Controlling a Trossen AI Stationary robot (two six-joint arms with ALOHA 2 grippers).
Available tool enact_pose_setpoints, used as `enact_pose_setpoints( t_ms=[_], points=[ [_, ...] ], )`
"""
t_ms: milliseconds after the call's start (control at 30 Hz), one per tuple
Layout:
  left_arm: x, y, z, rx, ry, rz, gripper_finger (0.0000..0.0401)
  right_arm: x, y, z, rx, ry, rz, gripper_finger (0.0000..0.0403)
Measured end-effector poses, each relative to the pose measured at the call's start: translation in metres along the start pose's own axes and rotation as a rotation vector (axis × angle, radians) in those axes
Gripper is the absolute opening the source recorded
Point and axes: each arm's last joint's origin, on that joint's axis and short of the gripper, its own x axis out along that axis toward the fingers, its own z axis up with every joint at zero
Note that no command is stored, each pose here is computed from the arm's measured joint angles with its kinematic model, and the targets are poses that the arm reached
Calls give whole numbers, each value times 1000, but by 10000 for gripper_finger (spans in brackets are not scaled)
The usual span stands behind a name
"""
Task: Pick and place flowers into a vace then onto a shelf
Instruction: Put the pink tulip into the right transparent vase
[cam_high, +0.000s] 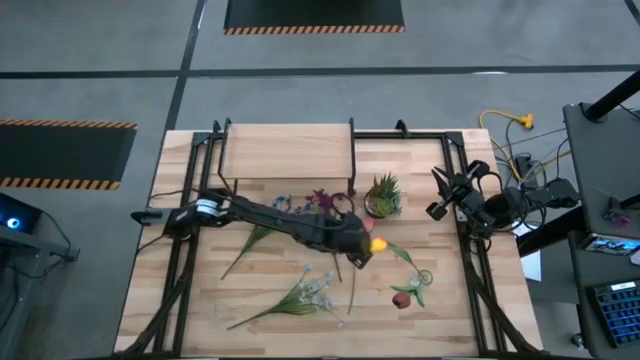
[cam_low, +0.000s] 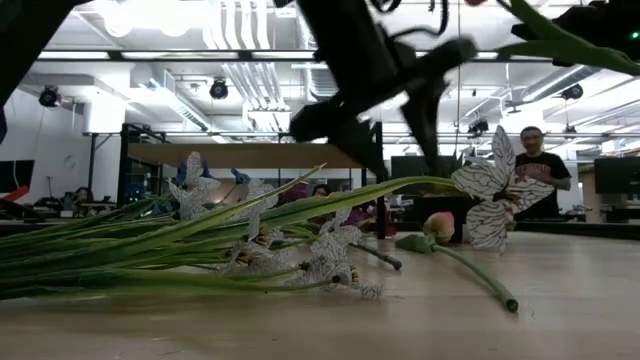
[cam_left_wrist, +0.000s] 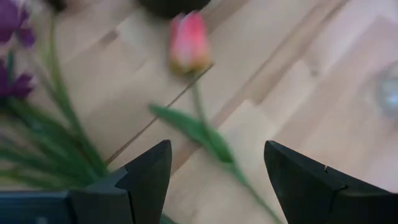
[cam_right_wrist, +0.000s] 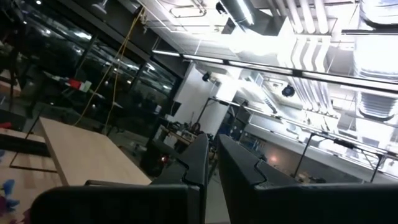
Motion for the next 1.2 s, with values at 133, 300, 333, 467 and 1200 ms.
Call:
enact_pose_setpoints(
  t_ms=[133,300,333,467,1200],
  points=[
    [13,8,-11,-57,13,19,240,0,0,0,0,0,0,27],
    [33,12,-23,-87,-28,-57,240,0,0,0,0,0,0,27],
    [36,14,-25,-90,-32,-64,240,0,0,0,1,0,0,27],
    [44,20,-33,-93,-27,-56,240,0,0,0,7,0,1,27],
    [46,16,-29,-85,-79,-130,240,0,0,0,6,1,1,27]
  ],
)
